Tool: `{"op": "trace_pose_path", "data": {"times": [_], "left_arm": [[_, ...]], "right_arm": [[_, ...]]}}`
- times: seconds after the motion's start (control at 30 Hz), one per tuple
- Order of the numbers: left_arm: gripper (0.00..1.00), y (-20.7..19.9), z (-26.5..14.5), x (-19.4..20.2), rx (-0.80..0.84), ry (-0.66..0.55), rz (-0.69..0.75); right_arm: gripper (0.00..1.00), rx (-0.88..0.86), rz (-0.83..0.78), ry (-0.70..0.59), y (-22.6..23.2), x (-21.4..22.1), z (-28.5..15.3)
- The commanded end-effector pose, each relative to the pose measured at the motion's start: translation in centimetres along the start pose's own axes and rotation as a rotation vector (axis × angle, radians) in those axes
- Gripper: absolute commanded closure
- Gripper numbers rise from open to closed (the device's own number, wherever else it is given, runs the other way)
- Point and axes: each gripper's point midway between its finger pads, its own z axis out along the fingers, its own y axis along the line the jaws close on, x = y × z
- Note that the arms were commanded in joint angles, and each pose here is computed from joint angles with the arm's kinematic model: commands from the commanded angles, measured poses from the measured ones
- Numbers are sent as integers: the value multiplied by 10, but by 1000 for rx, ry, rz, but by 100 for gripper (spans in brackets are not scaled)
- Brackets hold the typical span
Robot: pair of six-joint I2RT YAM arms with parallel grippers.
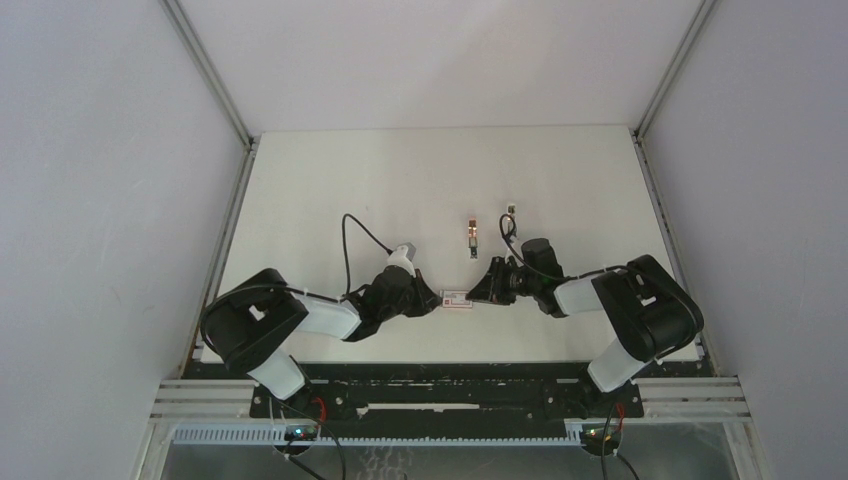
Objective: Load the staples into the stapler
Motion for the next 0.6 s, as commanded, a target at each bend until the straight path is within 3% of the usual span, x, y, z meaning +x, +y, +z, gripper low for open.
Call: {"op": "trace_pose_path", "data": {"times": [0.0,0.1,0.2,0.57], "left_arm": [[100,-16,-1,-14,47,-30,24],[100,-16,-1,-14,46,-29,32],[100,-13,-3,-16,34,-42,31],[100,0,-12,-26,-14,-89,33]], "right_arm": [[84,-78,-50,-26,22,-15,4],[85,-68,-45,-23,19,-15,6],[100,-37,-28,-24,13,-15,8],[100,91,-34,-55,-9,-18,-1]]}}
